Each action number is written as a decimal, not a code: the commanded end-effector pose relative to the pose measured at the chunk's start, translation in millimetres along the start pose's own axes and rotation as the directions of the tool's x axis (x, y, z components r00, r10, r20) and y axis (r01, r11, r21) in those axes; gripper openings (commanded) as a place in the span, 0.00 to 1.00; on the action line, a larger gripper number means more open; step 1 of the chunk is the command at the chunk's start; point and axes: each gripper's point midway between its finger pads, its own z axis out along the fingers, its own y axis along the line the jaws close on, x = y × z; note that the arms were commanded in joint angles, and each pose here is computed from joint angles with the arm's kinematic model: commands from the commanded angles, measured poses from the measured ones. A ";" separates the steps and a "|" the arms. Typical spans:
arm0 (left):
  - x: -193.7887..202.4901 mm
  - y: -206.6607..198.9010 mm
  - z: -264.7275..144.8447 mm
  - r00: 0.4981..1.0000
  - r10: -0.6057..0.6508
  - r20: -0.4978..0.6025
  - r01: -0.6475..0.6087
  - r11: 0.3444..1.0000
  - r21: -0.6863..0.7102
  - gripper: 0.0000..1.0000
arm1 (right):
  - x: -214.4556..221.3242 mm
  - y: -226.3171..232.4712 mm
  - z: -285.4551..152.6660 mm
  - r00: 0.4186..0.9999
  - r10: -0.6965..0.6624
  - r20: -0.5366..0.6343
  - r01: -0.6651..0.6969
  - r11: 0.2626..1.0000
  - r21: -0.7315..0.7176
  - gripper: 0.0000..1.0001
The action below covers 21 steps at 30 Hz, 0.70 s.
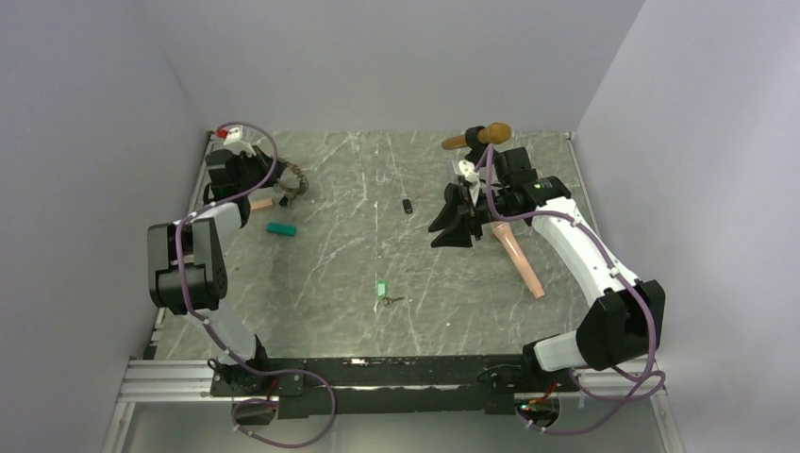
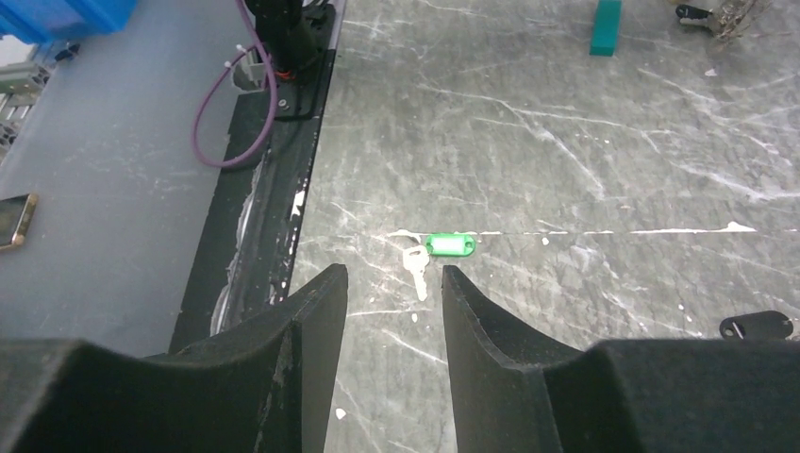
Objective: Put the keys on the keyring
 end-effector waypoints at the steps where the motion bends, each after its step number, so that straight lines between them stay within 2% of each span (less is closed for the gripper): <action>1: 10.8 22.2 -10.7 0.997 0.002 -0.080 -0.008 0.997 -0.075 0.00 | -5.4 -0.5 -1.0 0.998 -0.060 0.019 0.060 0.998 -0.001 0.46; 6: 18.6 26.5 -18.6 0.994 -0.025 -0.105 0.014 0.995 -0.103 0.00 | -4.3 -0.4 -1.2 0.998 -0.062 0.016 0.062 0.998 -0.001 0.47; 8: 16.8 23.9 -24.6 0.995 -0.023 -0.094 0.013 0.994 -0.109 0.05 | -4.1 0.5 -1.0 0.998 -0.062 0.015 0.062 0.998 -0.004 0.47; 12: -6.0 8.7 -42.4 0.999 0.007 -0.048 -0.013 0.993 -0.114 0.40 | -4.3 1.0 -1.9 0.998 -0.068 0.011 0.068 0.998 0.000 0.47; 15: -39.6 -8.5 -64.0 0.998 0.065 0.024 -0.061 0.989 -0.134 0.63 | -4.4 0.9 -3.4 0.997 -0.075 0.002 0.075 0.997 0.011 0.47; 18: -70.2 -28.7 -92.8 0.986 0.135 0.098 -0.119 0.981 -0.153 0.76 | -4.9 0.9 -7.6 0.996 -0.092 -0.010 0.093 0.995 0.039 0.50; 21: -84.7 -47.0 -123.1 0.972 0.179 0.152 -0.155 0.975 -0.161 0.84 | -7.3 2.4 -14.9 0.994 -0.112 -0.012 0.112 0.991 0.077 0.52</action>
